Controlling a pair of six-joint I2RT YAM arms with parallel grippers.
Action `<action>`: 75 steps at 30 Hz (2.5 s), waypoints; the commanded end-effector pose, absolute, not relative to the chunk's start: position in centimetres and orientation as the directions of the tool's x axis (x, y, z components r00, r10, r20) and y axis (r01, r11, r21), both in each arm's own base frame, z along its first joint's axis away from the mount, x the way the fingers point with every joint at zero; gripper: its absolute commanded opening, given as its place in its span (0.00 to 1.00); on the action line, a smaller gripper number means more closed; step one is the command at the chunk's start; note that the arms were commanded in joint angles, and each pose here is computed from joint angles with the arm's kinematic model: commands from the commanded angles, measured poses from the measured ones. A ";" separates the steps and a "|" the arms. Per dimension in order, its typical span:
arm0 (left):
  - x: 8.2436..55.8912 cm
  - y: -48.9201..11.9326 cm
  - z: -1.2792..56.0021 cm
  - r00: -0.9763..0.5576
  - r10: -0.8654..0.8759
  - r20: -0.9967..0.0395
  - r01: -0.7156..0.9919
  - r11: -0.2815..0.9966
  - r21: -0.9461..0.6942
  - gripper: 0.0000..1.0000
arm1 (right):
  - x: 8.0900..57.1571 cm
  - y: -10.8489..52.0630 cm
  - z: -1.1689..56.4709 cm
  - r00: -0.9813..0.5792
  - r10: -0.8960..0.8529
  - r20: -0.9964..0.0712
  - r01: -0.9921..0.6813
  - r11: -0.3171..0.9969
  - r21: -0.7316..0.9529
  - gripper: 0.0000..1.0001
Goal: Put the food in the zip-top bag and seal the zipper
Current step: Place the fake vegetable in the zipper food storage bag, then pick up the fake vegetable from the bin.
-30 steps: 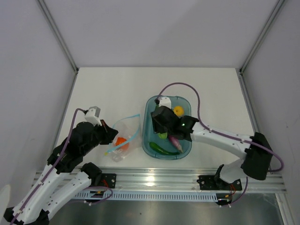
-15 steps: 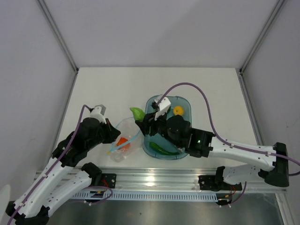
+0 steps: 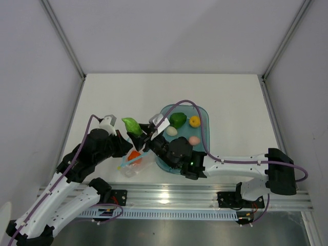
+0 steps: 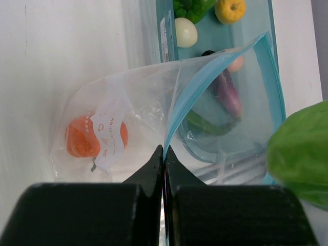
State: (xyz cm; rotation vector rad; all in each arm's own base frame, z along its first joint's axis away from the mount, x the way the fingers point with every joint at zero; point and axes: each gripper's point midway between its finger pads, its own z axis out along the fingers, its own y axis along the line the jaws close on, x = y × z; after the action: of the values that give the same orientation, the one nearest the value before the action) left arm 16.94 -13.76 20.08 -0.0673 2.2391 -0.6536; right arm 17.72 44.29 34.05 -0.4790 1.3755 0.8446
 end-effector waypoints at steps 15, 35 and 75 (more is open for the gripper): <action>16.6 -15.3 23.4 -0.677 -0.292 -0.676 0.212 0.802 -0.559 0.00 | 18.0 43.7 30.8 0.006 0.322 -0.947 -0.734 0.645 0.215 0.43; 17.0 -14.1 23.0 -0.649 -0.298 -0.700 0.182 0.833 -0.523 0.01 | 19.7 37.4 33.8 -0.151 0.288 -0.946 -0.575 0.753 0.321 0.99; 17.3 -13.4 22.6 -0.628 -0.304 -0.716 0.159 0.851 -0.501 0.01 | 18.7 33.8 4.4 -0.824 -0.345 -0.448 -0.490 0.832 0.260 0.65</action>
State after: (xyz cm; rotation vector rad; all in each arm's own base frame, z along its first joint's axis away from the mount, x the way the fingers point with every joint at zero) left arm 17.03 -13.25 21.48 -0.1015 2.1831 -0.6601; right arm 18.50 32.17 3.98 -0.6356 2.6445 0.4545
